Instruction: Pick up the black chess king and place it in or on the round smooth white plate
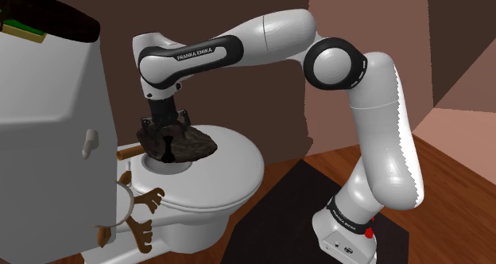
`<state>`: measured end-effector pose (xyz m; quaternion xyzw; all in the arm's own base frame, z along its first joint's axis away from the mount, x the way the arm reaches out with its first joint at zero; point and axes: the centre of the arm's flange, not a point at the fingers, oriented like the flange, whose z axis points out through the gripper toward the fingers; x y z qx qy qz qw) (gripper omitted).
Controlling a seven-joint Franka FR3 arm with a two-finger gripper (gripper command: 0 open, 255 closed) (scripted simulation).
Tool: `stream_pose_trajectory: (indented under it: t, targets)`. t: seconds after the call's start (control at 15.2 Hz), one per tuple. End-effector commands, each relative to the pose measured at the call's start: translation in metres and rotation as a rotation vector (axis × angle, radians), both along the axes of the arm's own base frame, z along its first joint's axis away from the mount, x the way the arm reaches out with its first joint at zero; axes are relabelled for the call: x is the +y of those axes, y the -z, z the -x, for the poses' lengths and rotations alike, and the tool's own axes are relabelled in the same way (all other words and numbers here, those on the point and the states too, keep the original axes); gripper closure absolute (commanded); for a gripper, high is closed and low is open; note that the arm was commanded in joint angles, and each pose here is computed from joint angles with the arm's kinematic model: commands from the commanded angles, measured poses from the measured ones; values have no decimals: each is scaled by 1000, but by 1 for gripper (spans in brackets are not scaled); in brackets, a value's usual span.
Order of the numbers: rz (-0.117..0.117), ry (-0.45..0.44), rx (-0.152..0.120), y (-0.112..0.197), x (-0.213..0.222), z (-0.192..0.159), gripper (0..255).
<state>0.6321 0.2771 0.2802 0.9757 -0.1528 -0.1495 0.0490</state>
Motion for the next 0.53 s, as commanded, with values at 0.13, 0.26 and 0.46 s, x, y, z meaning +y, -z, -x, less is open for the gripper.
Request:
stream_pose_trajectory:
  t: [0.13,0.26,0.46]
  targets:
    - [0,0,0,-25,1,-8,0]
    - [0,0,0,-48,2,-15,0]
    - [0,0,0,-48,2,-15,0]
